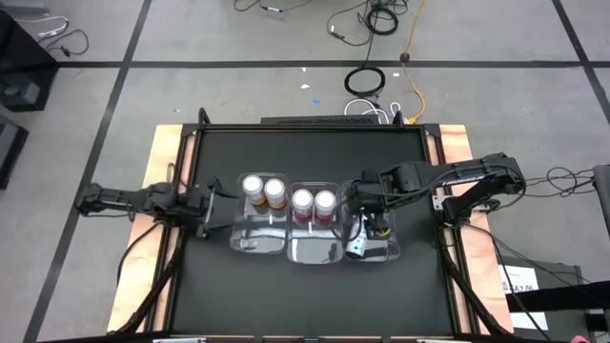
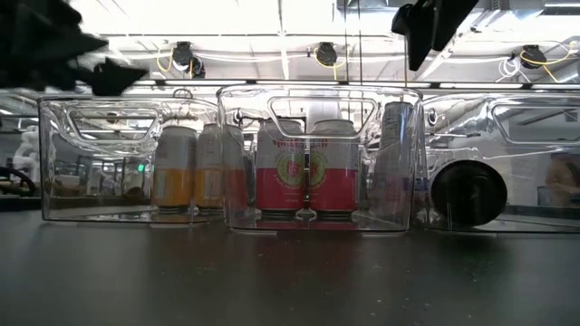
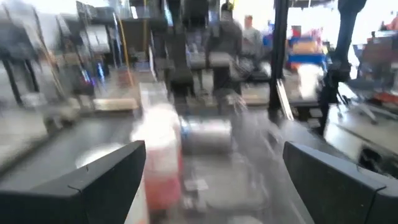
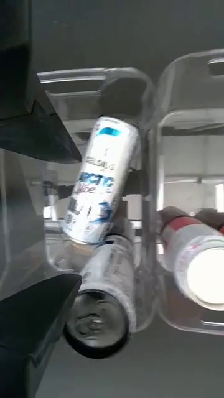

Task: Sort soda cans
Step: Adjust the blue soda can

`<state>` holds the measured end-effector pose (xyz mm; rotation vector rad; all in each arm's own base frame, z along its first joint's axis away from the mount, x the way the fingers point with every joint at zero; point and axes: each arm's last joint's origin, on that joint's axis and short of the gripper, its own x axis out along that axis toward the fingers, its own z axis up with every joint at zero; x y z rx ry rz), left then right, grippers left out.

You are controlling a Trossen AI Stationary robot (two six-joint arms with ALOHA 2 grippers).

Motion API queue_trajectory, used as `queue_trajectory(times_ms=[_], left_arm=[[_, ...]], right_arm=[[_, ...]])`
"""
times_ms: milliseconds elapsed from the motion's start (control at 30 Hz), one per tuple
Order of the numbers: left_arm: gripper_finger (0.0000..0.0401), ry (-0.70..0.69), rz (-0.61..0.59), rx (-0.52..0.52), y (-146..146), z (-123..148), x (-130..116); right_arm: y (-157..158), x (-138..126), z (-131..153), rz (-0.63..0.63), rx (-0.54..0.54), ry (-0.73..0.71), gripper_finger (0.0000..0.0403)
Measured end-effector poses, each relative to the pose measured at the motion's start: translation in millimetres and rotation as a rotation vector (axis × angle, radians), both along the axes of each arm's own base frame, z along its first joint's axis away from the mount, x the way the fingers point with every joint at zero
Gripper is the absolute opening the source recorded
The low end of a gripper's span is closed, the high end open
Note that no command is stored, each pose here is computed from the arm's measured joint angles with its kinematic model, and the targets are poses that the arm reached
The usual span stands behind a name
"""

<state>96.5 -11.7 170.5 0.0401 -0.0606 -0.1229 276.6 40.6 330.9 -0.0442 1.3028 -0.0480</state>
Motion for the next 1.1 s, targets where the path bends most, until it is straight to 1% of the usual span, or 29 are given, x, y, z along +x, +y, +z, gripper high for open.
queue_trajectory(times_ms=[67, 200, 400, 600, 800, 900, 1100], left_arm=[[0.0389, 0.045, -0.024, -0.023, -0.6, -3.5, 0.5], [0.0389, 0.039, -0.043, 0.001, -1.2, -3.3, 0.3], [0.0389, 0.043, -0.039, -0.004, -1.1, -3.6, 0.4], [0.0389, 0.044, -0.035, -0.004, -1.0, -3.8, 0.4], [0.0389, 0.044, -0.034, -0.004, -1.0, -3.9, 0.5], [0.0389, 0.044, -0.033, -0.004, -0.9, -4.0, 0.5], [0.0389, 0.044, -0.031, -0.004, -0.9, -4.0, 0.5]], right_arm=[[-0.3, -2.5, -0.7, 0.001, -0.004, 0.027, 0.0298], [-0.9, -6.7, -1.6, 0.026, -0.016, 0.073, 0.0298], [-1.0, -7.8, -1.8, 0.093, -0.033, 0.089, 0.0298], [-0.9, -7.8, -1.8, 0.229, -0.059, 0.098, 0.0298], [2.6, -7.6, -3.2, 0.386, -0.016, 0.103, 0.0298], [5.5, -8.2, -11.9, 0.487, -0.035, 0.124, 0.0298], [16.5, -11.0, -41.2, 0.669, -0.042, 0.173, 0.0298]])
